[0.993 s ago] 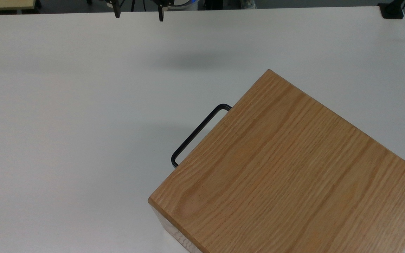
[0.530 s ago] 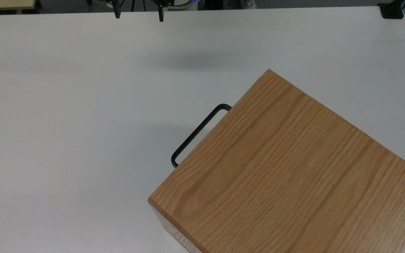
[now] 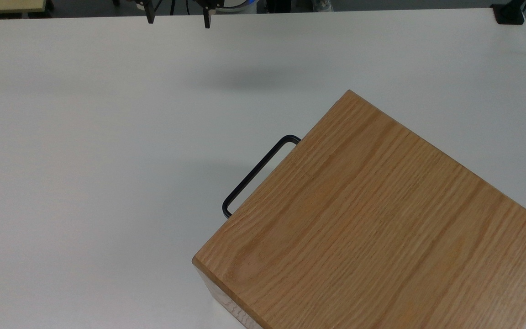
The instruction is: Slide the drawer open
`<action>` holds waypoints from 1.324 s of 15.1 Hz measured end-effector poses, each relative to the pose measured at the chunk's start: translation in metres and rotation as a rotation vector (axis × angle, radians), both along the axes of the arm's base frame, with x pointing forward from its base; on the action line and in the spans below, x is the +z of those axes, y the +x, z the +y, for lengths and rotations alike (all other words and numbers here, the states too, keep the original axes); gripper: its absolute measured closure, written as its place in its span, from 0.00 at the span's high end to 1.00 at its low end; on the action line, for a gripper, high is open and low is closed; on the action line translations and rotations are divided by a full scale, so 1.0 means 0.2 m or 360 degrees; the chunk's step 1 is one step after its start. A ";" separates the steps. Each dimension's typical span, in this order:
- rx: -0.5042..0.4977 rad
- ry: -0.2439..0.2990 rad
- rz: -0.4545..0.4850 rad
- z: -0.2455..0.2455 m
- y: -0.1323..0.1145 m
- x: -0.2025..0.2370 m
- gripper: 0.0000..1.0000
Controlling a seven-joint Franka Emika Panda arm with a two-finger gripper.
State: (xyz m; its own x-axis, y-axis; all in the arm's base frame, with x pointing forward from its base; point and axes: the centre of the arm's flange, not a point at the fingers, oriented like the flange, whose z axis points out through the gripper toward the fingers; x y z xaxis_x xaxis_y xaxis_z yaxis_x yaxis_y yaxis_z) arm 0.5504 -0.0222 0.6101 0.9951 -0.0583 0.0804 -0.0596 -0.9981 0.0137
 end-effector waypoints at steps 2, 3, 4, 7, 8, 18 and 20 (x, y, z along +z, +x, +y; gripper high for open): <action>-0.0041 0.0003 0.0006 -0.02 0.00 -0.01 1.00; -0.0101 0.0007 0.0006 -0.02 0.00 -0.01 1.00; -0.0170 0.0013 -0.0002 -0.02 0.01 -0.01 1.00; -0.0454 0.0059 -0.0156 0.00 0.07 0.01 1.00; -0.0597 0.0122 -0.0217 0.01 0.10 0.02 1.00; -0.1426 0.0791 -0.0594 0.20 0.54 -0.11 0.78; -0.1421 0.0827 -0.0568 0.26 0.61 -0.15 0.57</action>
